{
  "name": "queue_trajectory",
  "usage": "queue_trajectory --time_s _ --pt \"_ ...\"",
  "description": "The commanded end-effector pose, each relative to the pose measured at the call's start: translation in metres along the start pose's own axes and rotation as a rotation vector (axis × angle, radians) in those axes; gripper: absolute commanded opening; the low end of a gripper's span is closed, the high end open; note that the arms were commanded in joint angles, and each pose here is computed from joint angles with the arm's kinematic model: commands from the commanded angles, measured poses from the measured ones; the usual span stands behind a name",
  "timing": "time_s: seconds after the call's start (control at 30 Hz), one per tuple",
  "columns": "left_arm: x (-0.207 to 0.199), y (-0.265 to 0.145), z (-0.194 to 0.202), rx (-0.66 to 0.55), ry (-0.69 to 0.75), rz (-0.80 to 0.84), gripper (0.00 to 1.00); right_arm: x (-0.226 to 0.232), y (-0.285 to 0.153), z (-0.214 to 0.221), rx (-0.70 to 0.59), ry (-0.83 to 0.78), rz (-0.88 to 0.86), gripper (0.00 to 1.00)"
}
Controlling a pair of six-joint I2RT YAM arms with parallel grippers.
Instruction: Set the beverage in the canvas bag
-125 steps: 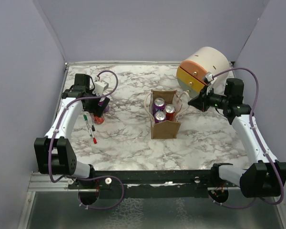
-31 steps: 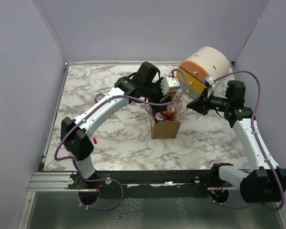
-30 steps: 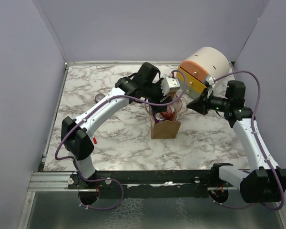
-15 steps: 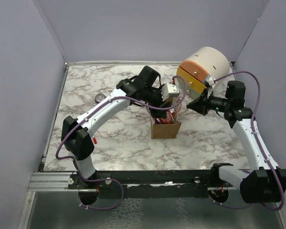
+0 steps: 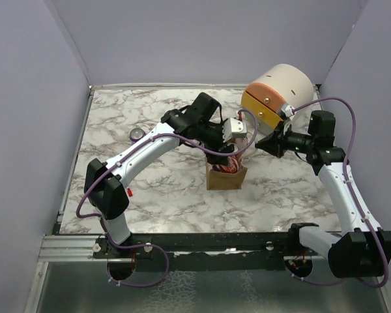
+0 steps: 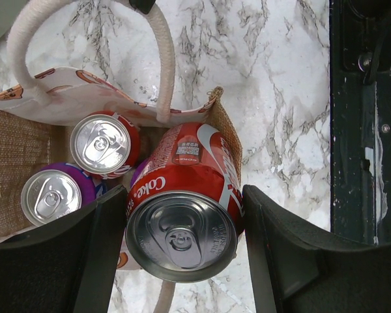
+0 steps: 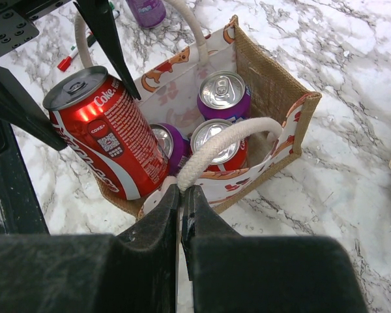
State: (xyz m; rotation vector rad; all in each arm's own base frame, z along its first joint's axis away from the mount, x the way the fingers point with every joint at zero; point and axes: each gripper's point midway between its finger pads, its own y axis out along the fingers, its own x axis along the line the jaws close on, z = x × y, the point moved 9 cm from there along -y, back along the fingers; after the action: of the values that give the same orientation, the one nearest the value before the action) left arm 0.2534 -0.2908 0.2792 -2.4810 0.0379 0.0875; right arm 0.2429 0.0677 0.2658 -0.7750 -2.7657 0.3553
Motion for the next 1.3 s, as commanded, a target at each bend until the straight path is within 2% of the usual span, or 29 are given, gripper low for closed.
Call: queue_trajectory --time_s 0.0,0.33,0.7,1.03,1.27 --pt "-0.005 -0.001 -0.006 -0.015 0.002 -0.004 0.00 -0.001 0.001 0.002 -0.010 -0.010 -0.016 0.01" --pt "0.011 -0.015 -0.028 -0.057 0.004 -0.206 0.00 0.000 0.000 0.004 -0.011 -0.015 -0.007 0.01" --pt "0.003 -0.017 -0.042 -0.142 0.034 -0.119 0.00 0.000 0.001 0.005 -0.010 -0.013 -0.006 0.01" --pt "0.009 -0.025 -0.062 -0.205 0.086 -0.181 0.00 0.001 0.000 0.004 -0.012 -0.011 -0.007 0.01" --pt "0.006 -0.017 -0.059 -0.181 0.085 -0.148 0.00 0.000 0.001 0.005 -0.012 -0.011 -0.006 0.01"
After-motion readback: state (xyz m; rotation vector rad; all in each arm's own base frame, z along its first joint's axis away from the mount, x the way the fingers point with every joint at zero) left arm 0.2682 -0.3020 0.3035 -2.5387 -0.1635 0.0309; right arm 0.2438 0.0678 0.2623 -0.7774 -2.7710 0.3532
